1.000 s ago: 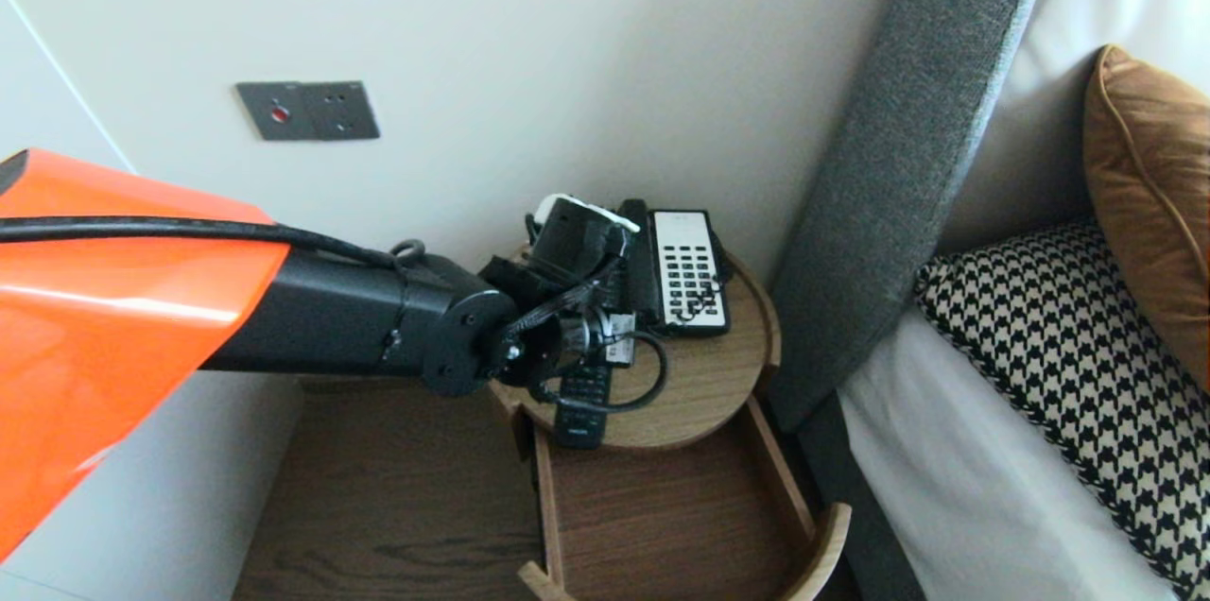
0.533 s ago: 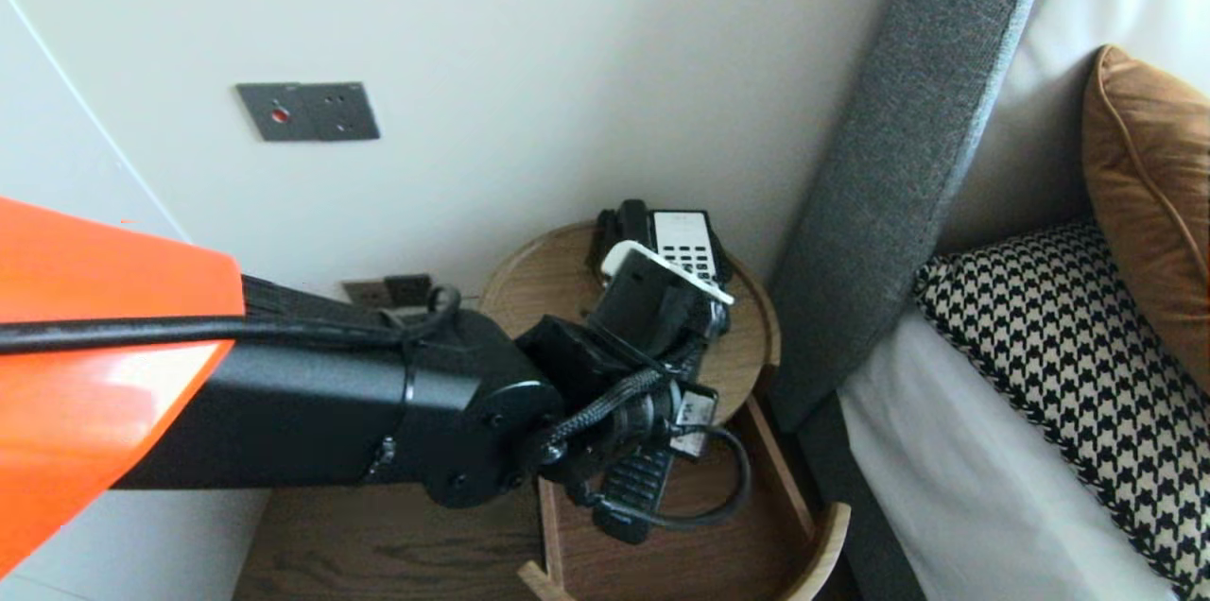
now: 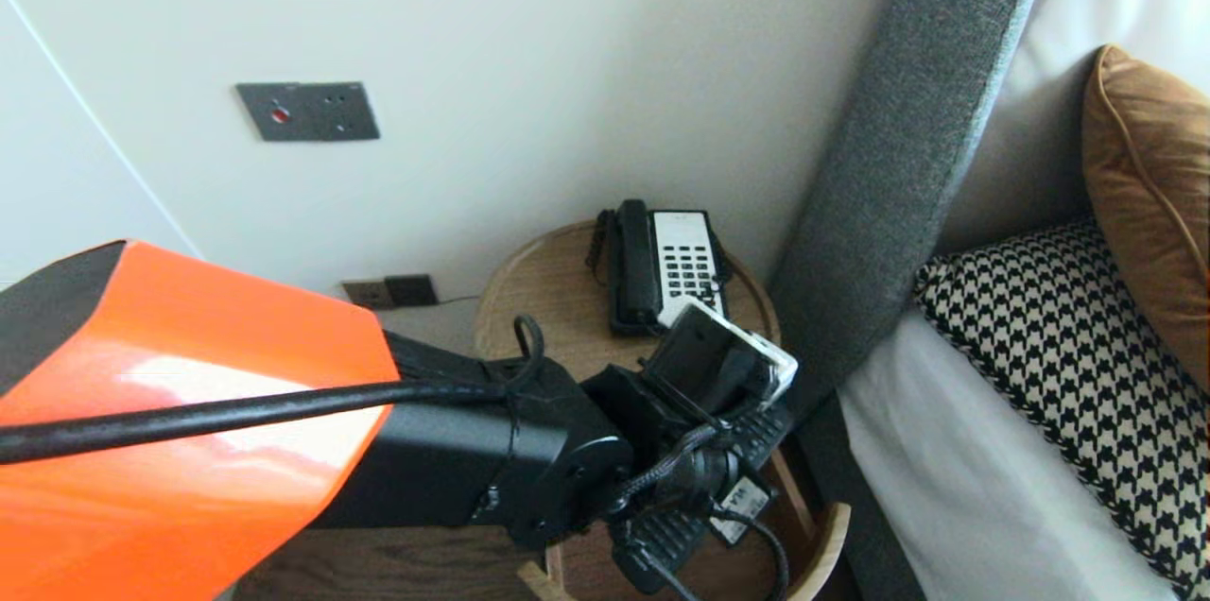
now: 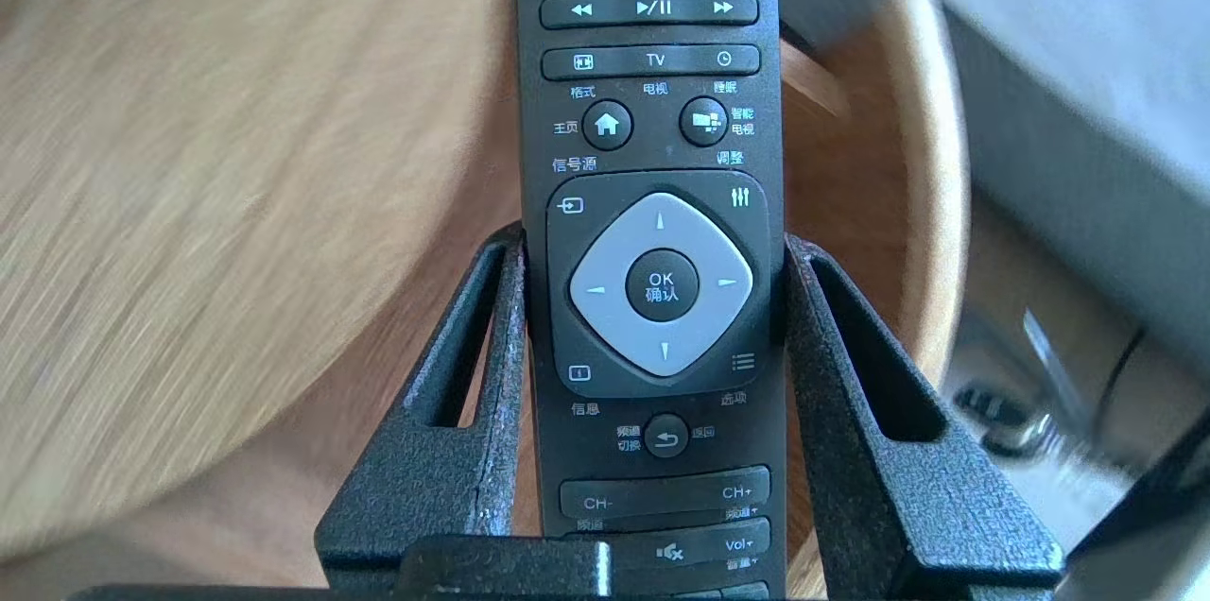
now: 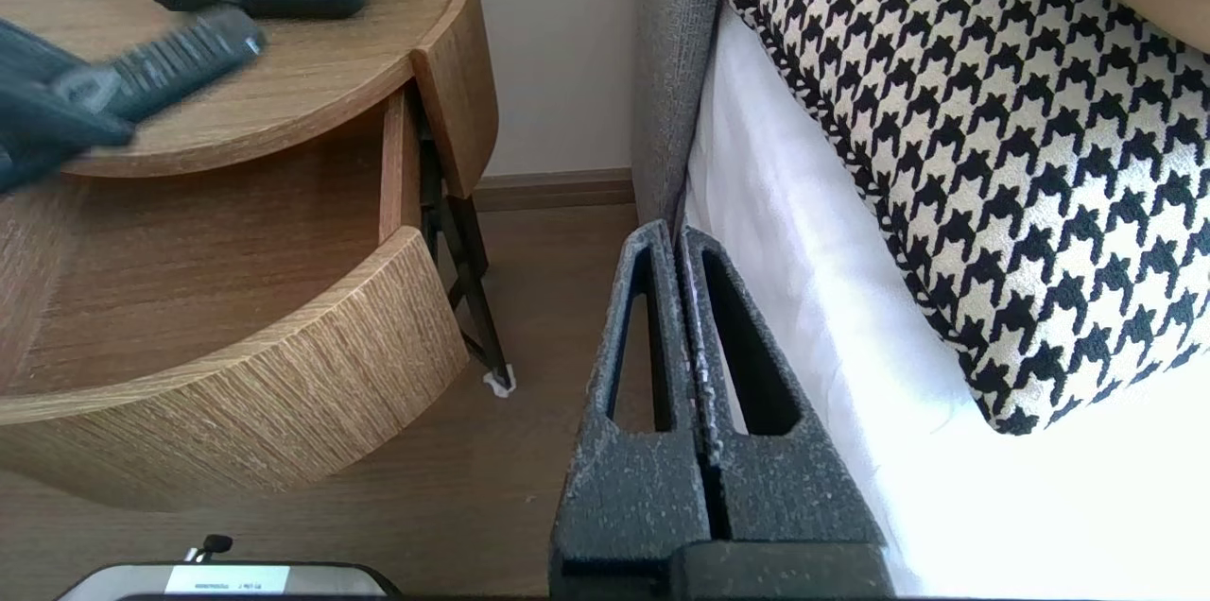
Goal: Put the remote controls on the table in the drawer one by one
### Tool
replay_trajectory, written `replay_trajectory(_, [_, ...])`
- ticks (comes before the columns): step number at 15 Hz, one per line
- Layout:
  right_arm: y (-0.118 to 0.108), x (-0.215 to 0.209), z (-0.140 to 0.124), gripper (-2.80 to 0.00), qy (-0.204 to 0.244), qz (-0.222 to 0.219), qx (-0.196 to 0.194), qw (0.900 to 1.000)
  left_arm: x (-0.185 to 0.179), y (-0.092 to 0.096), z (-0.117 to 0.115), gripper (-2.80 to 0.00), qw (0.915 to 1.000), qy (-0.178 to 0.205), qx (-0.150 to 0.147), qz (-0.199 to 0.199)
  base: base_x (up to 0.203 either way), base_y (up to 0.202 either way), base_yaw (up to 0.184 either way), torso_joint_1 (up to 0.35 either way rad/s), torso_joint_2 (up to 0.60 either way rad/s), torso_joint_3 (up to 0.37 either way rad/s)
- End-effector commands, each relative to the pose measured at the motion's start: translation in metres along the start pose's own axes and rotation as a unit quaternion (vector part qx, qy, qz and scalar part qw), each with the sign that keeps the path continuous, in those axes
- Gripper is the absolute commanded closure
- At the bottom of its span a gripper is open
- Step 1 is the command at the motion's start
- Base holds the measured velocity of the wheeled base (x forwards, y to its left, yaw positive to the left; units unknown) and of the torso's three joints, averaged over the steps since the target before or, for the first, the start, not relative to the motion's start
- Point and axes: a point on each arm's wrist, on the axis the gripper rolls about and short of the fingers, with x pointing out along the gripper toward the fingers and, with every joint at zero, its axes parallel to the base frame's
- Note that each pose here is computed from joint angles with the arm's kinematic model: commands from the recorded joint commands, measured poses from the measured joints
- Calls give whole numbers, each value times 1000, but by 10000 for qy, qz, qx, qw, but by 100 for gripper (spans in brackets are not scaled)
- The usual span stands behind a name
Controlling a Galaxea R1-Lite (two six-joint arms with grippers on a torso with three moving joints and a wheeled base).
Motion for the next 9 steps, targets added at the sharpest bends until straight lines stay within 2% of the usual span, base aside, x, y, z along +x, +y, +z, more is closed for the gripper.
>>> replay_trajectory(1, [0,0,0,0,-4,0,-2,10000,15,-4,-8,0,9992,167,355,-79,0,0,0,0,0,0])
replay_trajectory(3, [0,0,0,0,-10,0,-2,10000,22,-11,-11,0,9984,245,455,-217,0,0,0,0,0,0])
replay_trajectory(9, [0,0,0,0,-4,0,-2,10000,50,-15,-23,0,9947,458,861,-323,0,0,0,0,0,0])
